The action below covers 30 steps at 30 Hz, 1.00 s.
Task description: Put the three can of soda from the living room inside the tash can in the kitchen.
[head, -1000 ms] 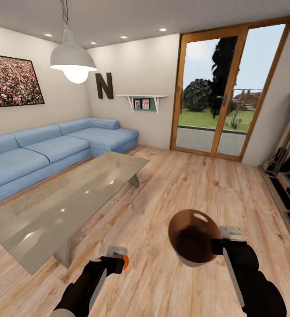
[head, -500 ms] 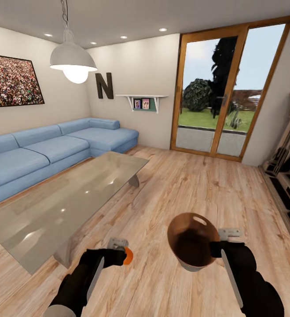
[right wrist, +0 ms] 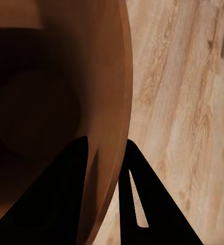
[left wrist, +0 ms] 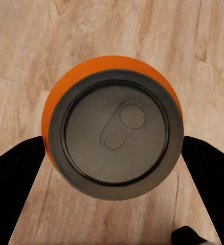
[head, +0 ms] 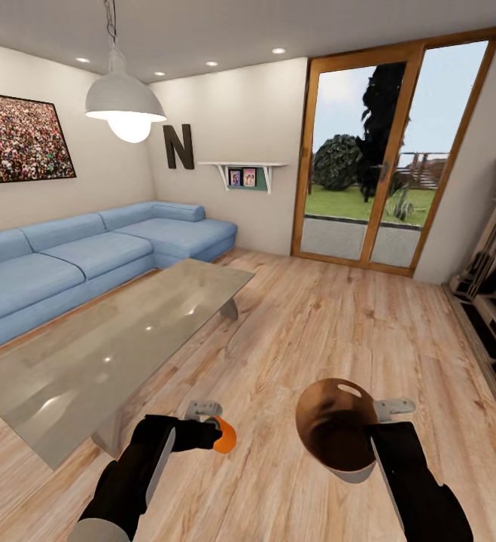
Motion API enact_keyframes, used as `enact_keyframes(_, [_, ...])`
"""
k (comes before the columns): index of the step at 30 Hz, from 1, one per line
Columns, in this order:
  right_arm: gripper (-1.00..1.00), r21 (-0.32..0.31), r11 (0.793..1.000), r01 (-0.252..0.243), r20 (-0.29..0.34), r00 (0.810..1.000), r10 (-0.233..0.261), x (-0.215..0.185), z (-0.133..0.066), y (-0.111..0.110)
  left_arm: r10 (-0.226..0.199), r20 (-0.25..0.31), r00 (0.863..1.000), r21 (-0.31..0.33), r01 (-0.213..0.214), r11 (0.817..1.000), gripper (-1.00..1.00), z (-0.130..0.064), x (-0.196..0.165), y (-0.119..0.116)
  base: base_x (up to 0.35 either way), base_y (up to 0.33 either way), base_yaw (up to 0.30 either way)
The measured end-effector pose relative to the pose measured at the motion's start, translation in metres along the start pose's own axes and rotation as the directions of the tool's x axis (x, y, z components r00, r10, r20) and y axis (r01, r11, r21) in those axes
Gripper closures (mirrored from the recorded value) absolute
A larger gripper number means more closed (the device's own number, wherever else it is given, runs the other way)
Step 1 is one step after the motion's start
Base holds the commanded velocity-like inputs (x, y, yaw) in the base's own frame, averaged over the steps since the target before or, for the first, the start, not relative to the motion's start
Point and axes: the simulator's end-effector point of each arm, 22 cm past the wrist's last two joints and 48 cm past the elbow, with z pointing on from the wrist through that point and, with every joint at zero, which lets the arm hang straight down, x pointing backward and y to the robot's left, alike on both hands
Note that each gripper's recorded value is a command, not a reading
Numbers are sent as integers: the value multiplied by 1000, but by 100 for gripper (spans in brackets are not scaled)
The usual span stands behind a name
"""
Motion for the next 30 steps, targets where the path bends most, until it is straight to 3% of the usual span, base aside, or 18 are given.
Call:
enact_keyframes(5, [100, 20, 1000, 1, 2, 1000, -1, 0, 0, -4, -14, -25, 1000, 35, 15, 999, 100, -6, 0, -9, 0, 0, 0])
enact_keyframes(10, [100, 60, 998, 26, 41, 999, -29, -10, -3, -5, -33, -65, 997, 145, 42, 989, 100, -13, 5, -30, 0, 0, 0])
enact_keyframes(15, [100, 120, 992, 45, 76, 996, -54, -18, -6, -8, -37, -61, 997, 276, 53, 960, 100, -38, -6, -42, 0, 0, 0])
enact_keyframes(18, [100, 111, 993, 35, 84, 995, -45, -20, -6, -6, -43, -72, 997, 347, 65, 936, 100, -49, -7, -49, 0, 0, 0])
enact_keyframes(27, [100, 111, 993, 31, 98, 994, -42, -23, -6, -6, -50, -84, 995, 494, 85, 865, 100, -69, -8, -74, 0, 0, 0])
enact_keyframes(30, [100, 121, 992, 31, 106, 993, -44, -25, -6, -8, -49, -84, 995, 518, 86, 851, 100, -72, -8, -78, 0, 0, 0])
